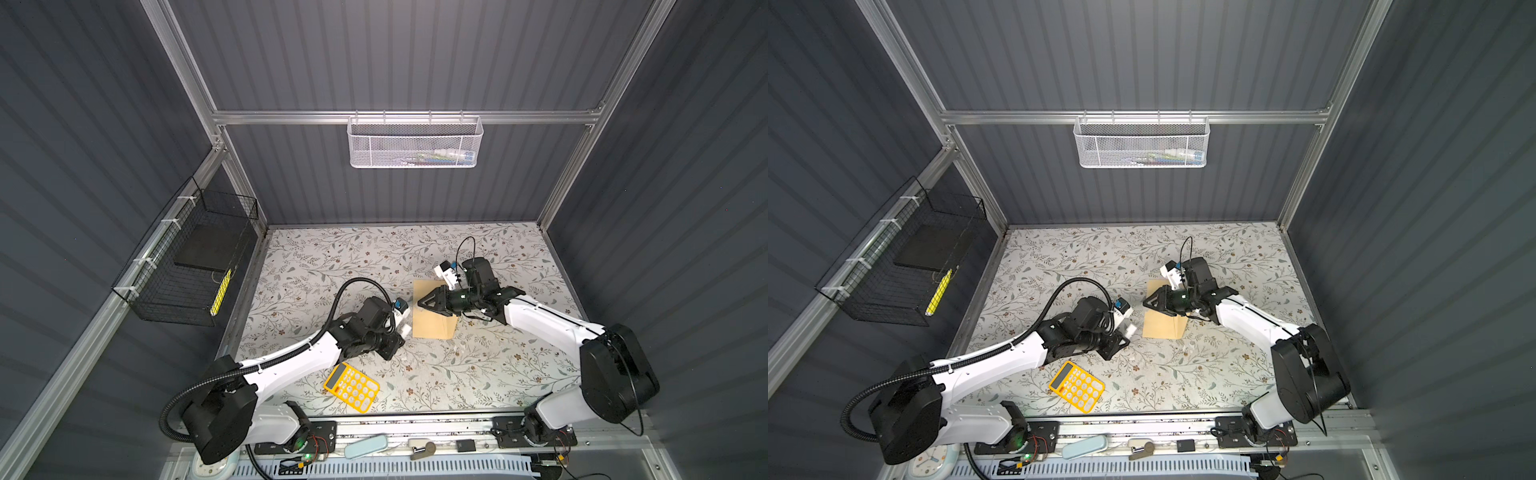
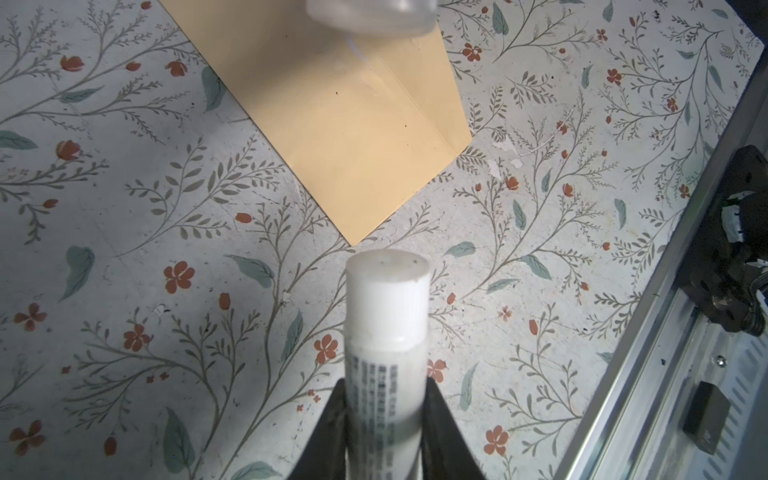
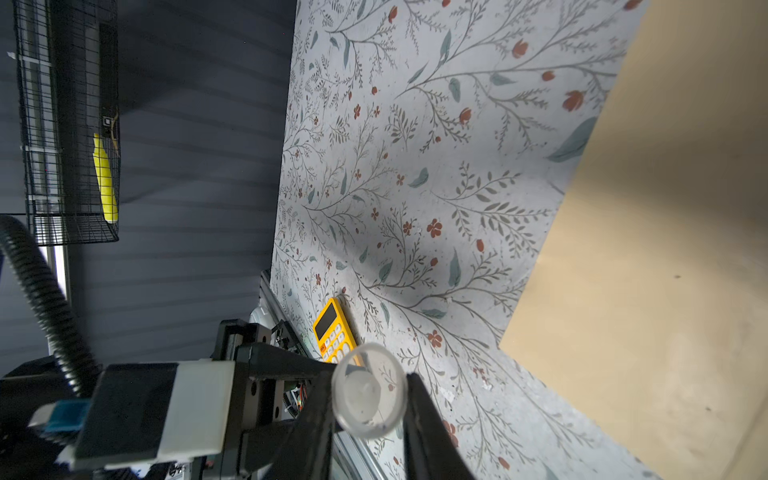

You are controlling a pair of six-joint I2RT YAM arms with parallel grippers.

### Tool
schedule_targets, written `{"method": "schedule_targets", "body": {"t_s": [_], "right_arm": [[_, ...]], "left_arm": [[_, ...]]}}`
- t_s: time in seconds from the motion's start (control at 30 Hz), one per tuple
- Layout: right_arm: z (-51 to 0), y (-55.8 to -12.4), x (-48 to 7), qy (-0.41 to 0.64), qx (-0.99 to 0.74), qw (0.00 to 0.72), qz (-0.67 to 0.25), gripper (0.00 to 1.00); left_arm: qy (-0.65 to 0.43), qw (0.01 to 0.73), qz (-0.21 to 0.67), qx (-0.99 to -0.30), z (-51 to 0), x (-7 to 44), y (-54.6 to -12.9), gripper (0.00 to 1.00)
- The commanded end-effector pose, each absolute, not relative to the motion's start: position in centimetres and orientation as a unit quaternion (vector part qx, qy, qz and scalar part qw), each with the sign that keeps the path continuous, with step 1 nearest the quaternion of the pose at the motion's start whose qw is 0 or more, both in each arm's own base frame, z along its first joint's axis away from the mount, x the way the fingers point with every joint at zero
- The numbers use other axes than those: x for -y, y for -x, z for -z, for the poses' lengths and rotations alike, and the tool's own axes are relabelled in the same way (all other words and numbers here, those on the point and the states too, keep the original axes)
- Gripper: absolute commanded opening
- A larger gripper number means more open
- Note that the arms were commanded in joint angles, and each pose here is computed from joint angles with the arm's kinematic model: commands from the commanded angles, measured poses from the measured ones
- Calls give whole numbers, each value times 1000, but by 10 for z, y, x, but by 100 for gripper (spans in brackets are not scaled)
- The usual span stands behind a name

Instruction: Place the letter into the envelope and seal it

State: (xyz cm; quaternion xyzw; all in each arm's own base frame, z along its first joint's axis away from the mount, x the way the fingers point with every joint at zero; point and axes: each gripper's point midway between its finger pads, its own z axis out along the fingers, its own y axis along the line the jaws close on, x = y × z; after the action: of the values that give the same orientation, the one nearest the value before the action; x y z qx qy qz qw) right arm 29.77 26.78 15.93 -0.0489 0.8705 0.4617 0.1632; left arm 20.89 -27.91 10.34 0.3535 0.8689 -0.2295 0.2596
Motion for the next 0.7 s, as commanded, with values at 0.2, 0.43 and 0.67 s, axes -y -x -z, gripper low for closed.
{"method": "schedule_targets", "body": {"t_s": [0.2, 0.43, 0.67], "right_arm": [[-141, -308, -191, 5, -930, 254, -265, 17], [-129, -311, -131, -36, -945, 302, -122, 19], [-108, -313, -87, -98, -937, 331, -49, 20]], "left_arm": [[-216, 325, 255, -885, -136, 279, -237, 6], [-140, 352, 327, -866, -182, 296, -250, 7], [-86, 362, 396, -840, -219, 309, -256, 7]]}}
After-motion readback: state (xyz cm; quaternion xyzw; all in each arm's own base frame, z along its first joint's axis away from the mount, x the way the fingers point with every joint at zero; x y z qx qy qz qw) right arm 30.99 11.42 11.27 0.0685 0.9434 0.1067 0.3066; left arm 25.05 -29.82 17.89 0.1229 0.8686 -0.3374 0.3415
